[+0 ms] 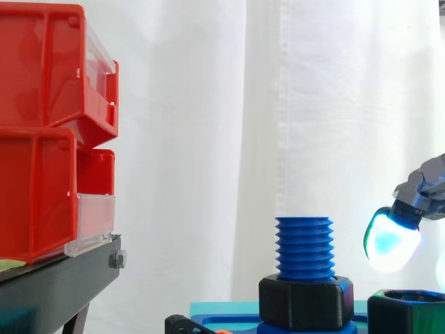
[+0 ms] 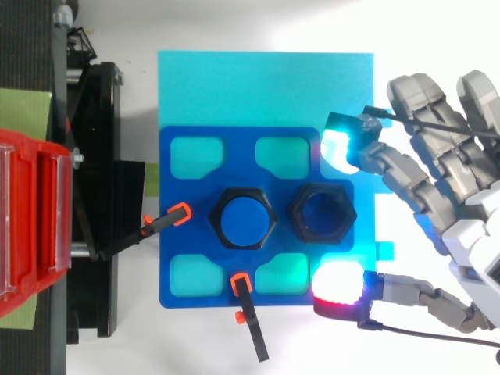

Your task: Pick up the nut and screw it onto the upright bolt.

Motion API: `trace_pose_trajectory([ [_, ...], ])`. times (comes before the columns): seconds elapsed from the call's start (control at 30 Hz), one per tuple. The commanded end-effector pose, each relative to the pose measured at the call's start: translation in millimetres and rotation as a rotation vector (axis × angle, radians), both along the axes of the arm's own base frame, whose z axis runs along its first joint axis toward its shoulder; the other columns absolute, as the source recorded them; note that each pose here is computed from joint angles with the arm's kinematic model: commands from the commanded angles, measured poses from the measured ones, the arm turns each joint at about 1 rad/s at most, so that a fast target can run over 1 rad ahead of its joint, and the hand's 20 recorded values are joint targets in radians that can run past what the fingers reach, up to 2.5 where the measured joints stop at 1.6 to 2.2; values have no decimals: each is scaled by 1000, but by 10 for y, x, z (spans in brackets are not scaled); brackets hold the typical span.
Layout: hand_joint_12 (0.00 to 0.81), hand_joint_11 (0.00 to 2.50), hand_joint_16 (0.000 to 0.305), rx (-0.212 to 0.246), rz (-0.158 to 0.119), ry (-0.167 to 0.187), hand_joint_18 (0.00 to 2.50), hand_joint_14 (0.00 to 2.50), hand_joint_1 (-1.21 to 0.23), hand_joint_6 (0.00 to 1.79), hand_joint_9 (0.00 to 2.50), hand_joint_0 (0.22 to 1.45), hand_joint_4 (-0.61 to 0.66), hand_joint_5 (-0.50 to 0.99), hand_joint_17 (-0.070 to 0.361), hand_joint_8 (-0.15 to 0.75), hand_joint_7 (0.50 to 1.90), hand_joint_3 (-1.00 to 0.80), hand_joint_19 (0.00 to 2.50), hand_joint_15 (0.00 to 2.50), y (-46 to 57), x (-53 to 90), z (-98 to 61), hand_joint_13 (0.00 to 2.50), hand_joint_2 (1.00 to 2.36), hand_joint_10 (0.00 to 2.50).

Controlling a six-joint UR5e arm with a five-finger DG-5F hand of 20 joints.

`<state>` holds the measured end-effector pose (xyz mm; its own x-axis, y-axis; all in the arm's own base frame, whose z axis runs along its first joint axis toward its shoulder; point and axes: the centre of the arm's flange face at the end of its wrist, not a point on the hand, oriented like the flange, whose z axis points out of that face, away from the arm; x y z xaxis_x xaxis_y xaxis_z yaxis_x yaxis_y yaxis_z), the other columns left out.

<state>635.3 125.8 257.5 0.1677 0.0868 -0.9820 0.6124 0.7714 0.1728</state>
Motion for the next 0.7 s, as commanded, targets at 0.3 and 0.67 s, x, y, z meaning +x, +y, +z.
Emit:
trace_pose_trajectory([
  [0.3,453,0,69,10,14,-3,0,0,-564,502,0,315,205,-300,156,315,695,-500,0,0,-19,-3,-10,0,1000,0],
  [0.67,451,0,70,3,11,9,0,0,-651,502,0,312,203,-300,158,304,699,-500,0,0,-45,-10,-17,0,1000,0],
])
